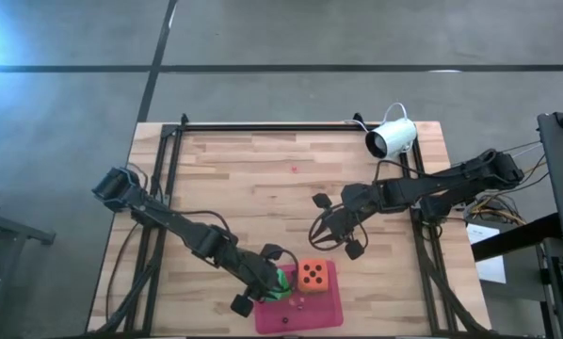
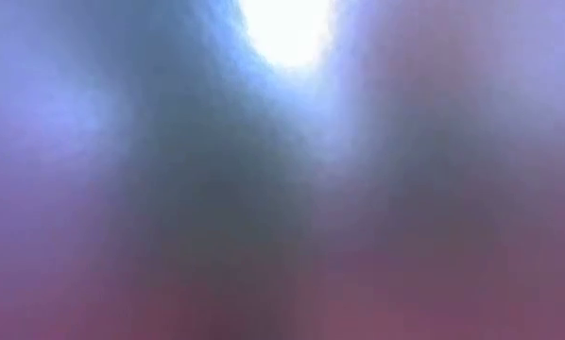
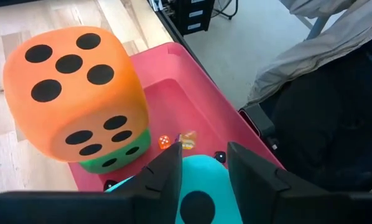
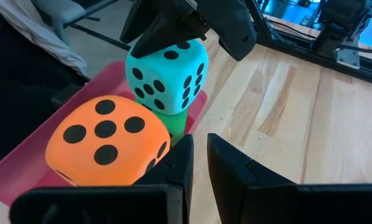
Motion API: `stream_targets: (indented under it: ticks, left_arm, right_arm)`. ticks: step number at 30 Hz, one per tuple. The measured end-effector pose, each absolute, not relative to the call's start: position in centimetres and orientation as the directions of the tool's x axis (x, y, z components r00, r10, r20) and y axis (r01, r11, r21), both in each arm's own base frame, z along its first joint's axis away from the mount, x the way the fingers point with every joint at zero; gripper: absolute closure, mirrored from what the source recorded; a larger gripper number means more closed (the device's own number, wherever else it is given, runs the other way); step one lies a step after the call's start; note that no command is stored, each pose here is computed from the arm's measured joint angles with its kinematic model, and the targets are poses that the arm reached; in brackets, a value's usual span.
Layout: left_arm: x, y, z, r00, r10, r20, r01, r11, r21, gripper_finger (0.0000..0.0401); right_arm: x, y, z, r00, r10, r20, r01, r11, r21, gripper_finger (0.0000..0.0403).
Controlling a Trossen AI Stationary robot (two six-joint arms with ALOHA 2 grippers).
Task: Pick & Place Dice
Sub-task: Put the pink dice into the pink bin
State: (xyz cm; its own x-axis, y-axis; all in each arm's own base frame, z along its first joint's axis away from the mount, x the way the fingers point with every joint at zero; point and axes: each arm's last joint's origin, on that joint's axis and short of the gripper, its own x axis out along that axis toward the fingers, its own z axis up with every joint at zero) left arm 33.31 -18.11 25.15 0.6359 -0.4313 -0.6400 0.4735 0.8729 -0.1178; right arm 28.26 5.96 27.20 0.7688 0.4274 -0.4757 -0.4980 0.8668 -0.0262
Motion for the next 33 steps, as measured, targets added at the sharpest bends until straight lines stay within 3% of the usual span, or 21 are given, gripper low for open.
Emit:
stream_targets:
  ticks: [11, 20, 27, 33]
  left_arm:
    - [32.8, -17.4, 26.2, 0.604, -0.405, -0.687, 0.462, 0.880, -0.112, 0.0233]
    - [30.4, -14.1, 30.4, 0.642, -0.374, -0.669, 0.449, 0.891, -0.068, 0.0216]
    - [27.5, -11.2, 33.0, 0.695, -0.254, -0.673, 0.363, 0.931, 0.023, 0.0205]
    - [24.7, -9.0, 31.2, 0.720, -0.134, -0.681, 0.274, 0.957, 0.100, 0.0197]
  right_arm:
    - [28.3, 5.9, 27.2, 0.769, 0.427, -0.475, -0.499, 0.866, -0.030, 0.0360]
    - [27.7, 5.7, 28.1, 0.786, 0.421, -0.452, -0.500, 0.863, -0.066, 0.0360]
    - [27.5, 5.0, 28.1, 0.820, 0.312, -0.480, -0.411, 0.905, -0.114, 0.0360]
    - [27.8, 3.1, 27.4, 0.819, 0.259, -0.512, -0.350, 0.932, -0.089, 0.0360]
